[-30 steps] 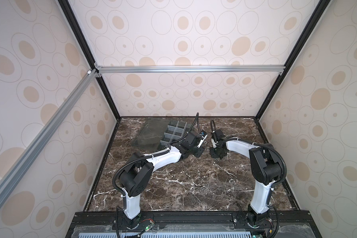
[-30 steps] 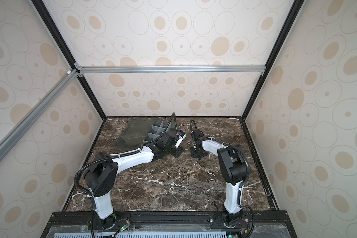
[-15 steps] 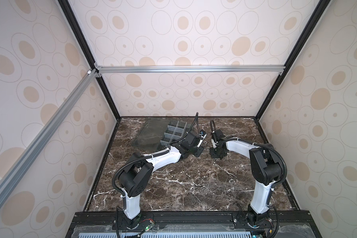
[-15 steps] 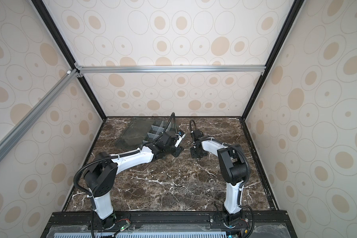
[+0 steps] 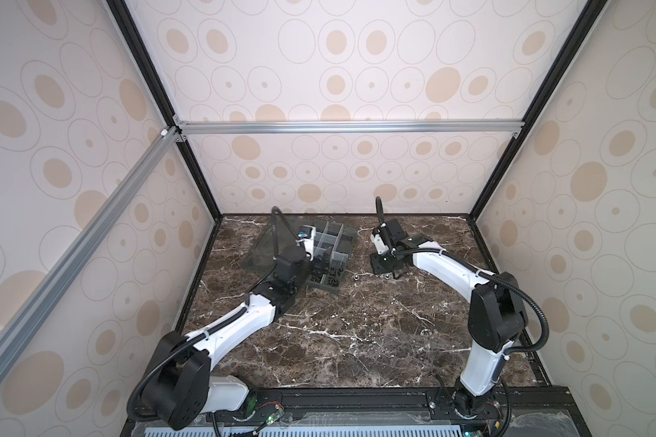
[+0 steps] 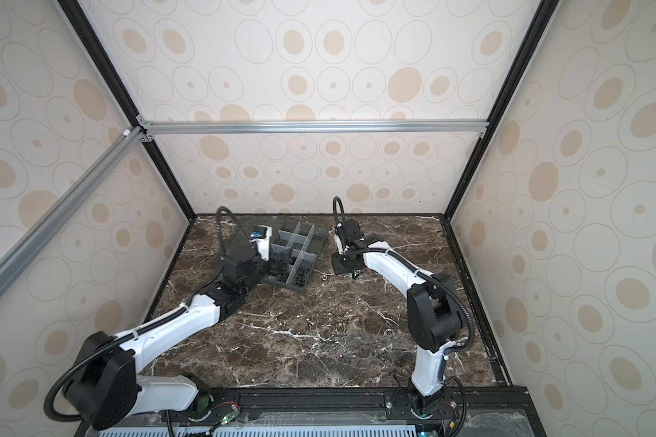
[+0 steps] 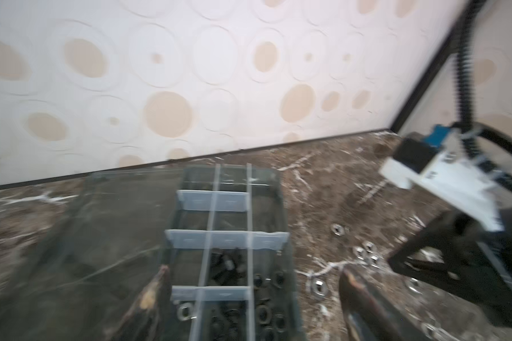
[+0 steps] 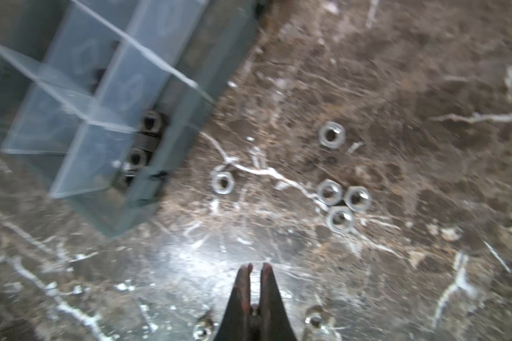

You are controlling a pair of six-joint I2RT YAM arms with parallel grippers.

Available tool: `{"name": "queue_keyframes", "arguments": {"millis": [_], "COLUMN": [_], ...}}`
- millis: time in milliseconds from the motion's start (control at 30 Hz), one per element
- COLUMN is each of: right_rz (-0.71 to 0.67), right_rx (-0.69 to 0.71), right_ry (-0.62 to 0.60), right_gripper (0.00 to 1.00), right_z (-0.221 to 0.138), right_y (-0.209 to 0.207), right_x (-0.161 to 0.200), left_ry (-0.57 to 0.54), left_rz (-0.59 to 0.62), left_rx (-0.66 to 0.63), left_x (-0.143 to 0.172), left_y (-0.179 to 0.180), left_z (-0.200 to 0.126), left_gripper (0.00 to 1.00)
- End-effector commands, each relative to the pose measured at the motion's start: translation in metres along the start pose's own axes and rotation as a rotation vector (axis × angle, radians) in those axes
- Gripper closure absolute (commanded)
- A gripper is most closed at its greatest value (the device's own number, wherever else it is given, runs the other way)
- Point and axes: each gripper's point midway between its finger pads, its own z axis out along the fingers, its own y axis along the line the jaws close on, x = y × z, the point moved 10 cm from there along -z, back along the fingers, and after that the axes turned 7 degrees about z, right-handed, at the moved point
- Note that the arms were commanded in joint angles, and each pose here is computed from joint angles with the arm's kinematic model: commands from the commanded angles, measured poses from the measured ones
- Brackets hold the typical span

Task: Sort the screws and nuts into containers
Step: Pick up the nut from the center of the table, then place the nut into the container.

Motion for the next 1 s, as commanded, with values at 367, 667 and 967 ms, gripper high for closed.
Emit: {"name": "queue_keyframes", "arguments": {"millis": [367, 667, 967], "right_rz": [-0.136, -0.104, -0.121], "right_rx": [-0.409, -0.399, -0.378], "right_ry": [-0.043, -0.123, -0.143], "right_gripper": [1.0, 1.0, 0.54], "right_z": [0.075, 0.118, 0.107], "right_y": [0.161, 0.188, 0.19], "right_x": [-0.045, -0.058, -0.064], "left_ry": [-0.007, -0.005, -0.013], "left_rz": [-0.138, -0.088, -0.056], "left_rx": [-0.27, -0.17, -0.112], "left_x": [0.037, 0.037, 0.027], "left_y": [0.058, 0.052, 0.047], "left_z": [-0.062, -0.067, -0.061], "left_gripper": [0.05, 0.04, 0.05]}}
